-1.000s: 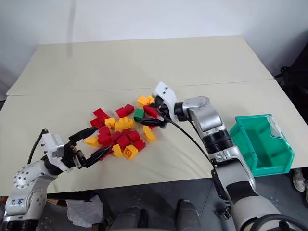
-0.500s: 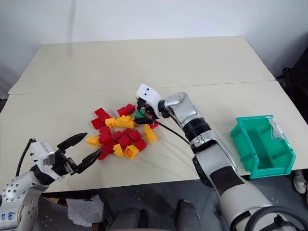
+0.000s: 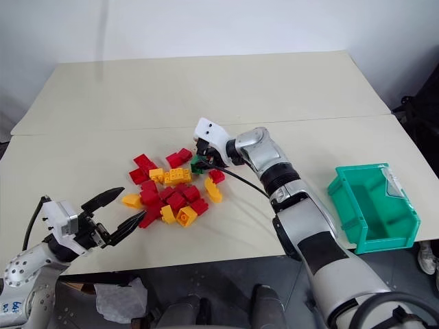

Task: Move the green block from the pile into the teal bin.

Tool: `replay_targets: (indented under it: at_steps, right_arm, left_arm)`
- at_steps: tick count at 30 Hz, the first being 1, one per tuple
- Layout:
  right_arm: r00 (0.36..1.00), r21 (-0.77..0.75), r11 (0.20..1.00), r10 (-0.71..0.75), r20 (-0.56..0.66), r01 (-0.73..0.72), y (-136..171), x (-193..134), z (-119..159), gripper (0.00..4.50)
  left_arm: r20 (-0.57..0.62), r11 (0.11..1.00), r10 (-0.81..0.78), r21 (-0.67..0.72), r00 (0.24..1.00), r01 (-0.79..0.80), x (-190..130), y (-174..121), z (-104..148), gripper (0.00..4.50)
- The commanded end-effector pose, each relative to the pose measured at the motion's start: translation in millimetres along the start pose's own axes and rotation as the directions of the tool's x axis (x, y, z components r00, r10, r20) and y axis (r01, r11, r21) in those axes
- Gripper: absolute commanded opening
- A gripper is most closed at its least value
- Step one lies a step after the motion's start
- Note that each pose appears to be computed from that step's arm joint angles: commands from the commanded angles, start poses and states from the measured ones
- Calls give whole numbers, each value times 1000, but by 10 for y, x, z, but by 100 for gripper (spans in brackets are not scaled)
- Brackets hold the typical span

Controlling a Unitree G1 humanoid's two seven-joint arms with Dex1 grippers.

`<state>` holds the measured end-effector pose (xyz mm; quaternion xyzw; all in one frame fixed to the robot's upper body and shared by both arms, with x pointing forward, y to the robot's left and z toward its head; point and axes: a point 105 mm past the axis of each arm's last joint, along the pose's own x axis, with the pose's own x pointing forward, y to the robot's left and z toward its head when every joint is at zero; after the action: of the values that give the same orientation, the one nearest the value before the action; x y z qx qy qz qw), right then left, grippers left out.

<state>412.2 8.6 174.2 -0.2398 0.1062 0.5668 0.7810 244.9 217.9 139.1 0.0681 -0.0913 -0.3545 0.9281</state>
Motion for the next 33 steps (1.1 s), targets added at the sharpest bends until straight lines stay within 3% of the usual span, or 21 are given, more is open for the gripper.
replay_targets:
  at_steps: [1,10,14,21,33]
  right_arm:
    - [995,-1,1000,-4,100,4,-79,-135,244,116]
    - [991,77,996,42,126,-52,-35,-288,218,116]
    - [992,12,994,106,71,-107,144,-180,200,206]
    - [996,-46,995,83,-19,-83,191,-11,140,448]
    - [995,-18,1000,-19,-94,17,-3,58,-39,448]
  left_arm:
    - [28,999,-39,35,999,38,72,-24,93,450]
    - [37,996,-83,32,996,82,172,-33,91,450]
    - [32,996,-84,32,996,83,162,-28,87,450]
    - [26,997,-69,35,997,68,119,-23,90,450]
    - [32,999,-38,29,999,37,87,-80,80,450]
